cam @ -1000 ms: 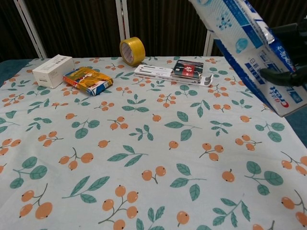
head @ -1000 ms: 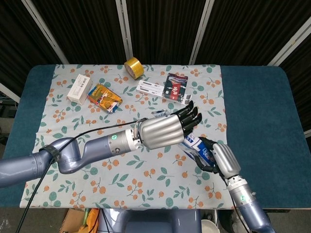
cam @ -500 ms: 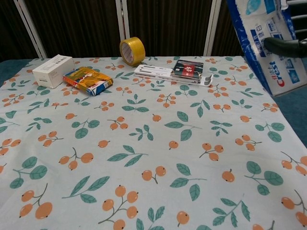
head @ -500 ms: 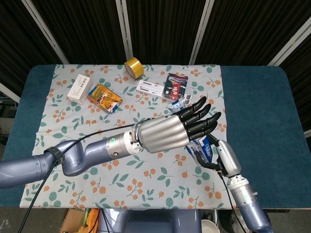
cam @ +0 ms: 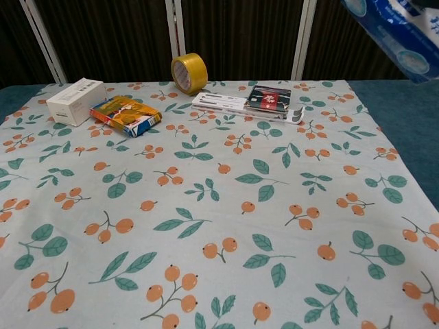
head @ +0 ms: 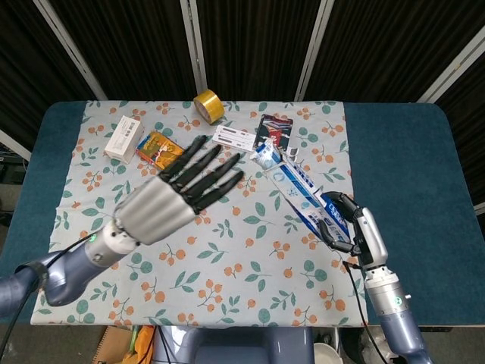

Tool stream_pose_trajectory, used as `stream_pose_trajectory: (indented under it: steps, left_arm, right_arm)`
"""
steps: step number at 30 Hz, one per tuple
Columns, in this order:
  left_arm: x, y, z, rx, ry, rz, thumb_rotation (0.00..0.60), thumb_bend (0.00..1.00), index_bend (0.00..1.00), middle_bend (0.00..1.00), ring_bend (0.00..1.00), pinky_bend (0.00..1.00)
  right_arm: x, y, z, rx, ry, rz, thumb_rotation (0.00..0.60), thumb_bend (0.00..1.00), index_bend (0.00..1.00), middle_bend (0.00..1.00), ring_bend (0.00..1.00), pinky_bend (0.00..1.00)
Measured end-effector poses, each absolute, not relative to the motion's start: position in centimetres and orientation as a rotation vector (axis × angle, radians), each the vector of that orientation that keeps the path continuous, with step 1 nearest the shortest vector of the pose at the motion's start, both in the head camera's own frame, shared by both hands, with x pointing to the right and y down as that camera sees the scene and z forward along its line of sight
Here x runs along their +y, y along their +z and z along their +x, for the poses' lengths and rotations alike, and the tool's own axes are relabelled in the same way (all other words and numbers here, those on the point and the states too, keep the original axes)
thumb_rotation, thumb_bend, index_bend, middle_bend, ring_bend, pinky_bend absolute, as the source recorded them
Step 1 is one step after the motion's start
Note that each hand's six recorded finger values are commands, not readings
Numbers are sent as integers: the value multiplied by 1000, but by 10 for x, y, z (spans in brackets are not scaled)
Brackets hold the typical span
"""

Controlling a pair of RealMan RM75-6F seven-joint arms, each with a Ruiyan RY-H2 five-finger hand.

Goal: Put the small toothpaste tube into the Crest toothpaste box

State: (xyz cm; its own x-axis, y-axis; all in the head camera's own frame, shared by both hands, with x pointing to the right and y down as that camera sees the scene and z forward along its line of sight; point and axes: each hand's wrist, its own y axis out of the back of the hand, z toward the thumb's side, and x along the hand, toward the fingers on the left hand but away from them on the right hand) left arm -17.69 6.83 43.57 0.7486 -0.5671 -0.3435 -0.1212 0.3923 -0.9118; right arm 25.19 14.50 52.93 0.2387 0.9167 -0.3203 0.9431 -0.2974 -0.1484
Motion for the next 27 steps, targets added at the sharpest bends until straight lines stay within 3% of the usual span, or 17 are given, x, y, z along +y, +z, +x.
stream_pose_trajectory:
  steps: [10,19,27]
  left_arm:
    - [111,483,-300,805,-578,-1243,600,42,126,73,148,132]
    - [150,526,-361,854,-805,-1308,600,42,126,75,148,132]
    - [179,553,-403,923,-973,-1375,600,42,126,84,149,132]
  right_arm:
    - [136,527,259,1857,-415,2315,600,470,454,560,585,453]
    - [115,485,282,2046,15,2116,600,470,453,560,584,453]
    - [111,441,294,2149,247,2076,600,469,268,455,422,452]
